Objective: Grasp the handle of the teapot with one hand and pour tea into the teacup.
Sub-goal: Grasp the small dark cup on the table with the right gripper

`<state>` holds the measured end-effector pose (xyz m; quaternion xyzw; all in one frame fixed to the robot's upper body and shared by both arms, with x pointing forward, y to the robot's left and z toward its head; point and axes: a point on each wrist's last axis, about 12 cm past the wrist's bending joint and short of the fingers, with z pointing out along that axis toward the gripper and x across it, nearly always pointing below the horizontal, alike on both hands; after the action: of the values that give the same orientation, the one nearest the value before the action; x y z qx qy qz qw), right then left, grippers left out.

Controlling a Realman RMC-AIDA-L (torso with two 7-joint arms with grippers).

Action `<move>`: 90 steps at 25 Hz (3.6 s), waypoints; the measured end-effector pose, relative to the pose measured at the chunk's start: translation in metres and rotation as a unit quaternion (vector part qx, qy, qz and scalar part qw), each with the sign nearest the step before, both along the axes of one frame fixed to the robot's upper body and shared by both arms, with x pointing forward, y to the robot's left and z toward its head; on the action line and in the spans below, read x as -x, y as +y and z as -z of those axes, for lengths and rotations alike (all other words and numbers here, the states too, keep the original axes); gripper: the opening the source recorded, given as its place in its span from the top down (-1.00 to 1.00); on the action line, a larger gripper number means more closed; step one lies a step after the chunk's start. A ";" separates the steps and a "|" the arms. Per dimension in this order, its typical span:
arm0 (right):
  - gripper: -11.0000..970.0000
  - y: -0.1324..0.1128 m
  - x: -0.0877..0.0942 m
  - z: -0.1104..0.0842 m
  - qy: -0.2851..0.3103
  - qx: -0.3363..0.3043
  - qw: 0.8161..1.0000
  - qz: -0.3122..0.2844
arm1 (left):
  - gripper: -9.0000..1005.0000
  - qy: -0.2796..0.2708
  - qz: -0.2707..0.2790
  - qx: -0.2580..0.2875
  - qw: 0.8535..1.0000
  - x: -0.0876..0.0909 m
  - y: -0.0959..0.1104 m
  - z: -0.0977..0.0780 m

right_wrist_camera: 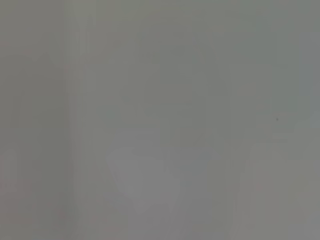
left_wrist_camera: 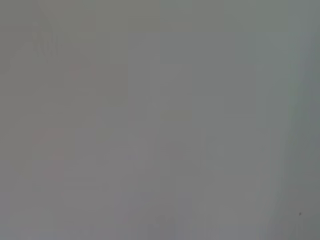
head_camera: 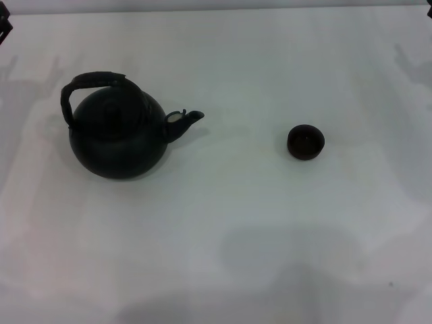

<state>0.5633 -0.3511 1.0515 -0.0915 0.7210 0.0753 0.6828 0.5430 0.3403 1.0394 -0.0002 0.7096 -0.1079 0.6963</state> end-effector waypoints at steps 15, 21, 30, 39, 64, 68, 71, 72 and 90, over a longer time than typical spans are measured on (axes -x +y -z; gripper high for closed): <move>-0.78 -0.007 0.011 -0.009 -0.008 0.025 0.998 -0.054 | -0.75 -0.002 0.032 -0.014 0.999 0.042 0.023 0.000; -0.78 -0.023 0.015 -0.031 0.008 0.048 0.992 -0.116 | -0.75 0.005 0.036 -0.013 0.999 0.066 0.033 0.004; -0.78 -0.019 0.011 -0.066 0.069 0.094 0.969 -0.218 | -0.75 0.017 0.004 -0.009 1.000 0.108 0.049 0.015; -0.78 0.001 0.010 -0.098 0.130 0.127 0.931 -0.318 | -0.75 0.013 0.009 -0.013 1.000 0.131 0.054 0.016; -0.79 0.061 0.011 -0.066 0.226 0.171 0.873 -0.398 | -0.75 0.012 0.051 -0.024 0.998 0.127 0.042 0.016; -0.79 0.066 0.010 -0.064 0.226 0.178 0.870 -0.400 | -0.75 0.011 0.053 -0.025 0.998 0.126 0.042 0.016; -0.79 0.071 0.008 -0.061 0.226 0.189 0.867 -0.402 | -0.75 0.009 0.055 -0.025 0.998 0.123 0.040 0.015; -0.79 0.074 0.007 -0.060 0.226 0.196 0.865 -0.403 | -0.75 0.008 0.055 -0.026 0.998 0.122 0.040 0.015; -0.78 0.098 0.003 -0.040 0.240 0.276 0.839 -0.403 | -0.74 0.002 0.059 -0.031 0.998 0.113 0.040 0.012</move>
<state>0.5603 -0.2530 1.0914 -0.5375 0.7527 0.1615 0.3443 0.4299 0.3799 1.0277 0.0629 0.7130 -0.1269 0.6867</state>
